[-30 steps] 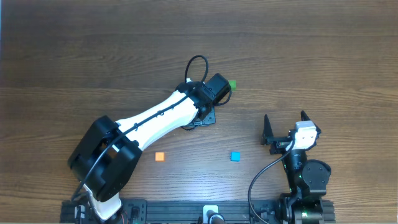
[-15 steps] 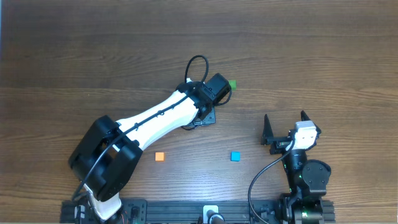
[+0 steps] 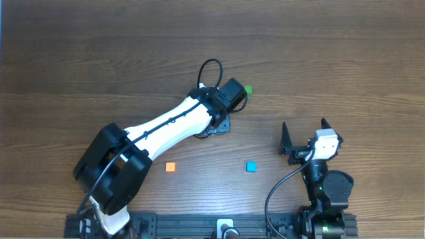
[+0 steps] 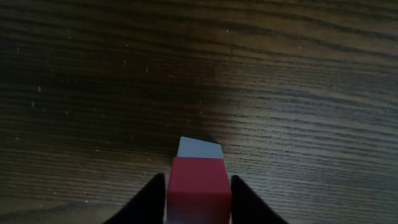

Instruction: Stack Cubes

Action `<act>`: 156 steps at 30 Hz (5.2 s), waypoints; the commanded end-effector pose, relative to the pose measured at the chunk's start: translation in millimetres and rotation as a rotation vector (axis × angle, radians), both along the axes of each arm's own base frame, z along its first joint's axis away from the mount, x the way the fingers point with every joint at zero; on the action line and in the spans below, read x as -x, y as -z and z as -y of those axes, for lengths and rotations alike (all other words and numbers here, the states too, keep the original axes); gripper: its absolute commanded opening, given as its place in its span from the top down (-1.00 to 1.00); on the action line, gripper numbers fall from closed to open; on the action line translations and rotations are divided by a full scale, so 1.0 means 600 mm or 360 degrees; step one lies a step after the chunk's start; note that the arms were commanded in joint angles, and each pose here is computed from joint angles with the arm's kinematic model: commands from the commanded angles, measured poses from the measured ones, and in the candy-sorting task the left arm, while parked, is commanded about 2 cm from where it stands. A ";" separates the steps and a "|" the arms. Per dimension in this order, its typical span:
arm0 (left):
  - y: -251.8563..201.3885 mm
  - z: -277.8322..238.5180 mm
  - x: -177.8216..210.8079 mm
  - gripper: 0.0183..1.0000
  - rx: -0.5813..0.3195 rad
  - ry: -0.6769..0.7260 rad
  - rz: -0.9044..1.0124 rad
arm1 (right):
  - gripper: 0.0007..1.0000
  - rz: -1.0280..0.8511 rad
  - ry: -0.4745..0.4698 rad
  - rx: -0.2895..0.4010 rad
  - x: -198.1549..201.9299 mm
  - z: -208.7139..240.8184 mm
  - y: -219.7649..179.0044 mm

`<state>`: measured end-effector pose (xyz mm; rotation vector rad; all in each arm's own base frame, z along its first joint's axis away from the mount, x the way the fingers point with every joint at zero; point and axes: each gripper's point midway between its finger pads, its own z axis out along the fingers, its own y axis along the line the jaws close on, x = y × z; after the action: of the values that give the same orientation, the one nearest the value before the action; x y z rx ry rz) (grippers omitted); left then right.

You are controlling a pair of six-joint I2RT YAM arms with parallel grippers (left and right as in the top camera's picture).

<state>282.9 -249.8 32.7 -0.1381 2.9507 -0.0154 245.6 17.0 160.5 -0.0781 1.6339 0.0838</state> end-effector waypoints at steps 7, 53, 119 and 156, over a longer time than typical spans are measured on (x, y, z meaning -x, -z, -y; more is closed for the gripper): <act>0.016 -0.005 0.003 -0.19 -0.0031 -0.0013 -0.0024 | -0.99 -0.0004 0.0015 0.0008 0.000 0.004 0.004; 0.012 -0.186 0.166 -1.00 0.0076 -0.0031 0.0181 | -0.98 -0.0004 0.0015 0.0008 0.000 0.004 0.004; 0.000 -0.138 0.142 0.95 0.0140 -0.0007 0.0111 | -0.98 -0.0004 0.0015 0.0008 0.000 0.004 0.004; -0.066 0.008 -0.008 0.95 0.0082 0.0036 0.0076 | -0.98 -0.0004 0.0015 0.0008 0.000 0.004 0.004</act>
<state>283.0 -249.9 70.8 -0.1217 2.9041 -0.0740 245.6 17.0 160.5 -0.0790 1.6338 0.0830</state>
